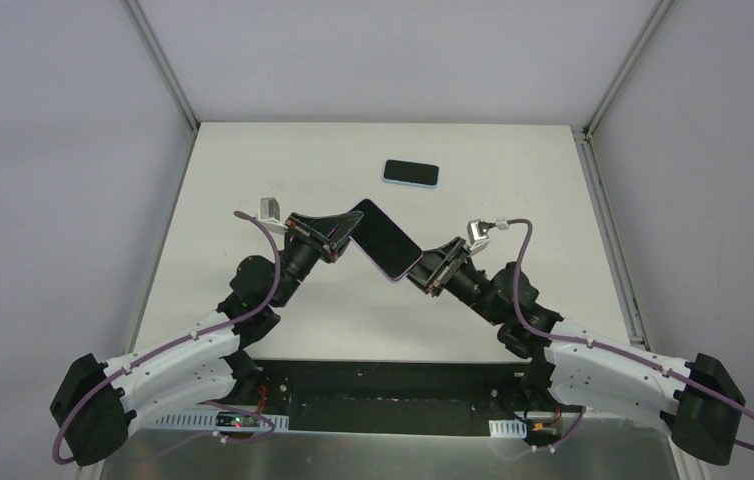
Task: Take the phone out of the phone case
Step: Remove the phone case from the phone.
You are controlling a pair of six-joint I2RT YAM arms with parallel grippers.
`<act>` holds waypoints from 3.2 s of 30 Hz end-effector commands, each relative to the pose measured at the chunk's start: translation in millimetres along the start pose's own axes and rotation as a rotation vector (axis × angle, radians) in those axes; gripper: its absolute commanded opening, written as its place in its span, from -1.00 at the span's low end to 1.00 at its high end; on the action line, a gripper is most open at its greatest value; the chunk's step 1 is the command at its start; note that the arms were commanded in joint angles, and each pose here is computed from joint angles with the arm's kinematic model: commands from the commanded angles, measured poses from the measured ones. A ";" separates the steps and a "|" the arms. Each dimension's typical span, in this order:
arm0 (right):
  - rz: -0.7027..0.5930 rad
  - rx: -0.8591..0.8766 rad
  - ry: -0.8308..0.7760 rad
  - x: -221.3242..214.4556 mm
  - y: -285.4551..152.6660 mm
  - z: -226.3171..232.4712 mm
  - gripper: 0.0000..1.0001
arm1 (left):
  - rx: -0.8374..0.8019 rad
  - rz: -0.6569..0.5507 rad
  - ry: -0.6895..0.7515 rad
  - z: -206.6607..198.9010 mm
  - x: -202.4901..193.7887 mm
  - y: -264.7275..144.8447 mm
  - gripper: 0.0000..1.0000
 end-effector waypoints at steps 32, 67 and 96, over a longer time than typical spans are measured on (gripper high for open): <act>-0.064 0.112 0.034 33.3 -34.7 20.3 -1.00 | 0.204 -0.112 0.609 12.5 39.9 -37.9 0.95; -0.018 -0.575 0.031 32.5 -47.2 -54.0 -1.00 | 0.381 0.675 1.778 55.1 -121.1 1.2 0.66; 0.000 -0.556 0.038 32.1 -50.9 -43.8 -1.00 | 0.456 0.676 1.934 81.3 -138.4 24.6 -0.34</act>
Point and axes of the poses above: each gripper's point midway between its finger pads, its own y axis out along the fingers, its own z axis along the line the jaws close on, x = y × z, the point moved 5 cm from there along -y, back along the fingers, and after that the axes turned 8 degrees about -y, right-handed, at the moved point
